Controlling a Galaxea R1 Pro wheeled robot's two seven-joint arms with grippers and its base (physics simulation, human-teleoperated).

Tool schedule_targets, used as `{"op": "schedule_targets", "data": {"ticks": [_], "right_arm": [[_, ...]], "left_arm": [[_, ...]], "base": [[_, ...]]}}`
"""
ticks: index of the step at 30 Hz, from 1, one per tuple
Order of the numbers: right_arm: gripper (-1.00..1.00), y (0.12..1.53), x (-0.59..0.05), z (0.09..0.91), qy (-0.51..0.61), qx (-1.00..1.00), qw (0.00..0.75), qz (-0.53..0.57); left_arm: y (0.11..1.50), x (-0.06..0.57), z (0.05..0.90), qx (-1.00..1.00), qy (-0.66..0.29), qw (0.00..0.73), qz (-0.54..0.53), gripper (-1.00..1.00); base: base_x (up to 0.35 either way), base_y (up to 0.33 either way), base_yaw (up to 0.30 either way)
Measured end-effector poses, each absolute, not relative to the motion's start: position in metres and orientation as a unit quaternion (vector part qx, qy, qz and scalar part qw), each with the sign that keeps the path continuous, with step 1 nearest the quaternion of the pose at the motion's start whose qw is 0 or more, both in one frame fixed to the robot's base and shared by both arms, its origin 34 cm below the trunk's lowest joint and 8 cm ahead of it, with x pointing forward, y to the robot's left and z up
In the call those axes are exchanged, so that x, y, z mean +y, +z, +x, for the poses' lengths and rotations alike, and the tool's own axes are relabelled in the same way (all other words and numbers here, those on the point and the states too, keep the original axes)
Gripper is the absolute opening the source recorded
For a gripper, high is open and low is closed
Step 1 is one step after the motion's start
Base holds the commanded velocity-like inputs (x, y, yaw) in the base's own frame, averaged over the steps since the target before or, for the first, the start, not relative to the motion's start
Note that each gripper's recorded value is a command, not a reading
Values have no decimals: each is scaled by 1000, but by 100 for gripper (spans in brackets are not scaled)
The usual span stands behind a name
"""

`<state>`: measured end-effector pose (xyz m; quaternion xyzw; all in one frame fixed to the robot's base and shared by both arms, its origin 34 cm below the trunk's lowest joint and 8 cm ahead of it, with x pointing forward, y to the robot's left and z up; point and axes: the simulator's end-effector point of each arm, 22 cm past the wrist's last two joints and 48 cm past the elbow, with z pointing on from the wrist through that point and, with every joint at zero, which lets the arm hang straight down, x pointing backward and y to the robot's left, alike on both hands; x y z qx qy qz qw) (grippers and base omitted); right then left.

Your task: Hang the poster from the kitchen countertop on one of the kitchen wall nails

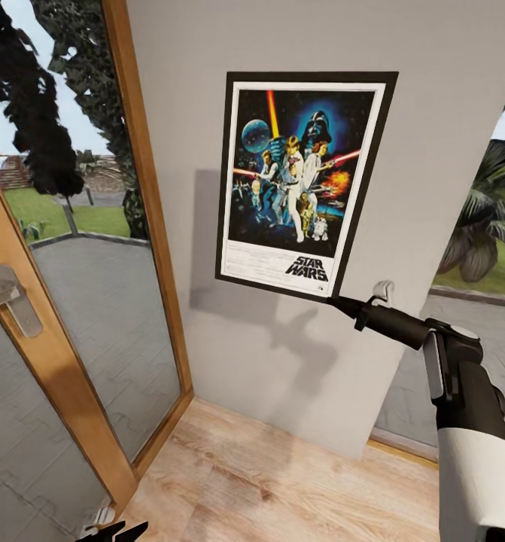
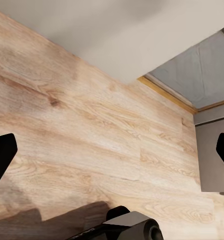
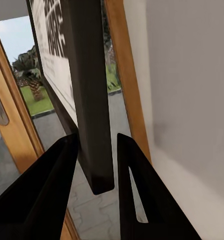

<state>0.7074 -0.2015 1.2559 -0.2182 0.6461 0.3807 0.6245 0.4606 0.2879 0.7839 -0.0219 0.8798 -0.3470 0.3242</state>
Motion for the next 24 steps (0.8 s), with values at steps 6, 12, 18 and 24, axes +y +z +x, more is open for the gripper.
{"op": "schedule_targets", "data": {"ticks": [6, 12, 18, 24], "right_arm": [[-100, 1257, -201, 707, 380, 646, 625, -219], [-100, 1257, -202, 708, 380, 645, 625, -219], [-100, 1257, -202, 708, 380, 645, 626, -219], [-100, 1257, -202, 708, 379, 645, 626, -219]], "left_arm": [[784, 288, 461, 880, -347, 324, -22, 100], [784, 288, 461, 880, -347, 324, -22, 100], [784, 288, 461, 880, -347, 324, -22, 100], [784, 288, 460, 880, -347, 324, -22, 100]], "base": [[0, 0, 0], [0, 0, 0], [0, 0, 0], [51, 0, 0]]}}
